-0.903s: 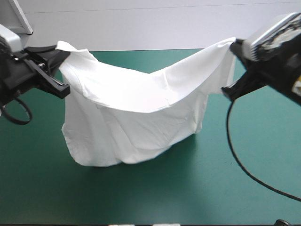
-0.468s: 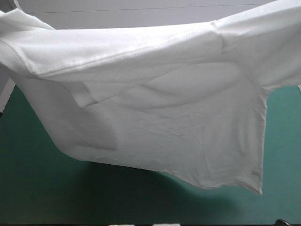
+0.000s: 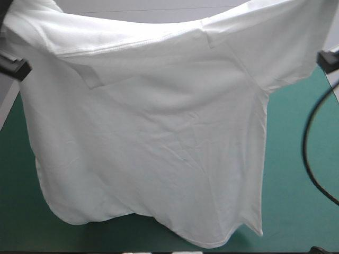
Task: Fold the cloth
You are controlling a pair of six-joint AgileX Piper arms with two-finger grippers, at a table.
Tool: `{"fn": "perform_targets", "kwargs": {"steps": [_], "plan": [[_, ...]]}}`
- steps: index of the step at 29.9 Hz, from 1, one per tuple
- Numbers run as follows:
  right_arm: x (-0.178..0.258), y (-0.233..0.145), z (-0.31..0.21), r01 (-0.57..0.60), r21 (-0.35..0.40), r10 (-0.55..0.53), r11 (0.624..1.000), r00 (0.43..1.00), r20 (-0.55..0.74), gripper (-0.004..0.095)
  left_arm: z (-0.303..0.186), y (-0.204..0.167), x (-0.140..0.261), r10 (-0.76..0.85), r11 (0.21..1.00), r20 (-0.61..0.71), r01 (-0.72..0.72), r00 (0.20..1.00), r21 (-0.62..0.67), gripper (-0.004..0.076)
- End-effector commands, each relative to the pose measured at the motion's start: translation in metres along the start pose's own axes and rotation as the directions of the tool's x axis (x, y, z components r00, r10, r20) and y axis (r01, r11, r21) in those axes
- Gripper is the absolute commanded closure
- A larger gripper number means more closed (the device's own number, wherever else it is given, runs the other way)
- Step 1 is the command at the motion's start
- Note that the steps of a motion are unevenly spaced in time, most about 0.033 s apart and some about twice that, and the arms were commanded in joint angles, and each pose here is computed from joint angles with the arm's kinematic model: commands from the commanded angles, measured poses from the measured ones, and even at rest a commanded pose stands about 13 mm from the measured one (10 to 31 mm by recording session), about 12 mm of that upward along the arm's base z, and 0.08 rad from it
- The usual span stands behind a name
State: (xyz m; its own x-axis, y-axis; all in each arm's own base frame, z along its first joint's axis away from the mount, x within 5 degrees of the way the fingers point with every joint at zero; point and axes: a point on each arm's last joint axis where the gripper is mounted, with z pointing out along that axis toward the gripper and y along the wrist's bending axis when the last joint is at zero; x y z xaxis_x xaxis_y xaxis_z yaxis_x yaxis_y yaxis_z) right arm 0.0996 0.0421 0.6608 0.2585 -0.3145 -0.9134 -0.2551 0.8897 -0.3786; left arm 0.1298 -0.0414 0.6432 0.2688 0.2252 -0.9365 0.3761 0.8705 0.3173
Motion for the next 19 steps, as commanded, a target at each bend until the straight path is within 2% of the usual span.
{"fn": "perform_targets", "kwargs": {"steps": [1,5,8,10,14,17,19], "plan": [[0.009,0.011,0.041,0.059,0.070,-0.055,0.996,0.996,-0.068,0.0923,0.058,0.019,0.033,-0.070,0.998,-0.068,0.071,0.995,0.003,0.0705],[0.034,0.035,0.100,0.126,0.069,-0.109,0.990,0.971,-0.212,0.0923,0.123,0.033,0.090,-0.122,0.991,-0.218,0.133,0.968,0.033,0.0705],[0.063,0.044,0.146,0.104,0.040,-0.088,0.994,0.954,-0.286,0.0923,0.166,0.040,0.139,-0.162,0.981,-0.324,0.188,0.932,0.052,0.0705],[0.088,0.038,0.176,0.085,0.056,-0.061,0.995,0.940,-0.336,0.0924,0.192,0.044,0.170,-0.182,0.976,-0.369,0.213,0.911,0.045,0.0705],[0.148,0.004,0.231,-0.064,0.091,0.092,0.994,0.935,-0.343,0.0924,0.234,0.055,0.223,-0.210,0.975,-0.373,0.222,0.904,-0.013,0.0705],[0.197,-0.012,0.263,-0.157,0.049,0.164,0.986,0.916,-0.365,0.0923,0.255,0.060,0.245,-0.210,0.976,-0.369,0.216,0.905,-0.024,0.0705],[0.231,-0.011,0.284,-0.169,0.032,0.167,0.985,0.894,-0.417,0.0901,0.268,0.058,0.263,-0.221,0.971,-0.405,0.241,0.887,-0.002,0.0697]]}}
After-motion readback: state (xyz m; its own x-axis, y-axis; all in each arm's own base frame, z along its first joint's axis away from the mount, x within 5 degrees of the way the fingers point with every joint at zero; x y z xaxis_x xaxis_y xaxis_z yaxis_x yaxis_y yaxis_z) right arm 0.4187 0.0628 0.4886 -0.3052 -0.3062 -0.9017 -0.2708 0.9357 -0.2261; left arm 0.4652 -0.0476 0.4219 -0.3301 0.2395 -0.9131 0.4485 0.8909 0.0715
